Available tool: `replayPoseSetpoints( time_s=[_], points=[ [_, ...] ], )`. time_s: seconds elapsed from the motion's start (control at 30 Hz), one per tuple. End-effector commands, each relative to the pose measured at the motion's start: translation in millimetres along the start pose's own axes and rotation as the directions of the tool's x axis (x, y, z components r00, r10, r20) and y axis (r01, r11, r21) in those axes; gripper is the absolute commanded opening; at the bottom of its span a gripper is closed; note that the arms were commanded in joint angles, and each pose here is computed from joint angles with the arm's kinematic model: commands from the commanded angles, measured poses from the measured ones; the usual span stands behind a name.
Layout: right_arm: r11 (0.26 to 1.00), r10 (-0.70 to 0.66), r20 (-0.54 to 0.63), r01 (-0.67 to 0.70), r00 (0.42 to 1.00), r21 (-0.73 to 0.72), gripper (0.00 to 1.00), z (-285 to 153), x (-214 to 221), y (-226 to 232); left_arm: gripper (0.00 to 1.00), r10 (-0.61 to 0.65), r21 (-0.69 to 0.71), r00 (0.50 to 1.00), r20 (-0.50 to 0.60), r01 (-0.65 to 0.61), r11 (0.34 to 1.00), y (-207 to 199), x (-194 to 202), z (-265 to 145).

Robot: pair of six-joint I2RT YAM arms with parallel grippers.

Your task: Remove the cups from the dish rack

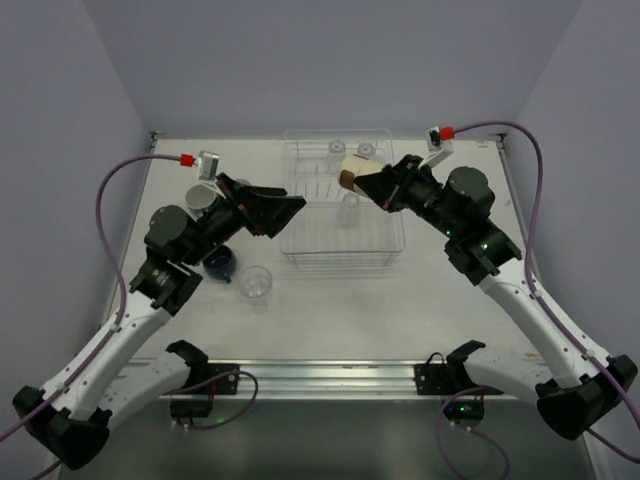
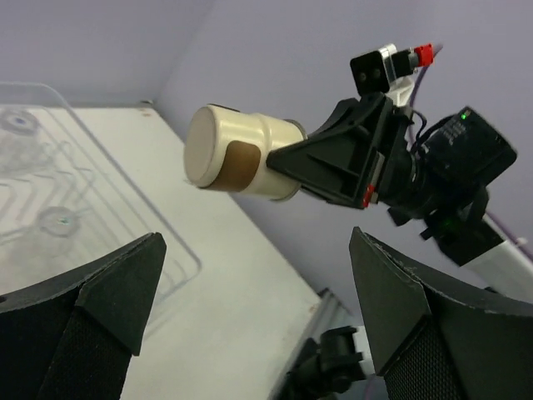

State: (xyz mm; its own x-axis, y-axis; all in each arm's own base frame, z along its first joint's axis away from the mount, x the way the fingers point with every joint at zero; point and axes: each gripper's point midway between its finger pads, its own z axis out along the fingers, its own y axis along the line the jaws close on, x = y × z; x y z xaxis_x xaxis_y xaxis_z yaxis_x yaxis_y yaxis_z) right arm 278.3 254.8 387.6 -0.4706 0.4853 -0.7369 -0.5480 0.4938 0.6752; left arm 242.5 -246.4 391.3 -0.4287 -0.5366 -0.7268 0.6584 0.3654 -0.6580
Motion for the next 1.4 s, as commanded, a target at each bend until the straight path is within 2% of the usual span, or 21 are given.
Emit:
replayPoseSetpoints(
  time_s=[0.0,0.03,0.1,0.13,0.23,0.27,0.3,0.33,0.43,0.6,0.73,0.87,1.23,1.27,1.37],
  points=[
    [0.937,-0.183,-0.088,0.201,0.979,0.284,0.00,-17.2,-13.5,-59.0,1.00,0.258,-0.192,0.962,-0.087,-0.270,0.943,27.1,-0.1,-37.2],
    [0.883,-0.176,-0.144,0.221,0.974,0.415,0.00,-27.7,-11.2,-89.8,1.00,0.269,-0.211,0.956,-0.119,-0.289,0.934,30.4,5.8,-49.4],
    [0.785,-0.223,-0.198,0.296,0.955,0.544,0.00,-31.2,-22.1,-121.1,1.00,0.316,-0.214,0.932,-0.178,-0.350,0.912,40.5,18.9,-60.3],
    [0.696,-0.210,-0.235,0.314,0.949,0.646,0.00,-46.1,-25.4,-148.4,1.00,0.329,-0.198,0.924,-0.193,-0.365,0.909,39.6,24.8,-67.6],
    [0.541,-0.135,-0.370,0.381,0.919,0.749,0.00,-57.8,-21.2,-203.7,1.00,0.370,-0.138,0.896,-0.246,-0.411,0.901,47.9,50.4,-80.7],
    [0.486,-0.131,-0.384,0.397,0.914,0.779,0.00,-60.5,-29.2,-214.6,1.00,0.394,-0.106,0.880,-0.263,-0.433,0.895,48.8,57.8,-83.4],
    [0.429,-0.074,-0.439,0.426,0.895,0.797,0.00,-59.7,-16.9,-240.3,1.00,0.406,-0.094,0.872,-0.272,-0.444,0.891,51.1,62.7,-86.2],
    [0.389,-0.039,-0.467,0.444,0.884,0.808,0.00,-65.7,-14.2,-252.5,1.00,0.421,-0.084,0.867,-0.268,-0.456,0.886,50.7,64.7,-90.2],
    [0.331,0.026,-0.489,0.454,0.872,0.827,0.00,-63.5,-14.2,-284.0,1.00,0.448,-0.083,0.852,-0.270,-0.484,0.871,55.4,72.0,-97.2],
    [0.354,0.103,-0.489,0.427,0.866,0.832,0.00,-52.7,-10.3,-317.2,1.00,0.461,-0.093,0.842,-0.279,-0.502,0.860,55.2,79.9,-99.9],
    [0.373,0.198,-0.506,0.413,0.839,0.831,0.00,-44.1,12.6,-360.5,1.00,0.469,-0.114,0.837,-0.283,-0.515,0.849,55.0,79.0,-102.2],
    [0.390,0.246,-0.534,0.422,0.809,0.819,0.00,-36.4,32.9,-384.8,1.00,0.473,-0.157,0.835,-0.280,-0.526,0.836,61.6,75.4,-102.1],
    [0.426,0.267,-0.541,0.406,0.797,0.808,0.01,-16.1,40.0,-405.0,1.00,0.472,-0.178,0.831,-0.294,-0.532,0.828,67.6,75.8,-100.2],
    [0.424,0.268,-0.545,0.411,0.794,0.807,0.02,-16.7,40.9,-406.4,1.00,0.473,-0.178,0.831,-0.294,-0.534,0.827,67.8,75.8,-99.9],
    [0.399,0.261,-0.543,0.423,0.798,0.813,0.31,-20.8,36.2,-406.4,1.00,0.472,-0.190,0.831,-0.294,-0.535,0.823,69.9,74.3,-100.3]
  ],
)
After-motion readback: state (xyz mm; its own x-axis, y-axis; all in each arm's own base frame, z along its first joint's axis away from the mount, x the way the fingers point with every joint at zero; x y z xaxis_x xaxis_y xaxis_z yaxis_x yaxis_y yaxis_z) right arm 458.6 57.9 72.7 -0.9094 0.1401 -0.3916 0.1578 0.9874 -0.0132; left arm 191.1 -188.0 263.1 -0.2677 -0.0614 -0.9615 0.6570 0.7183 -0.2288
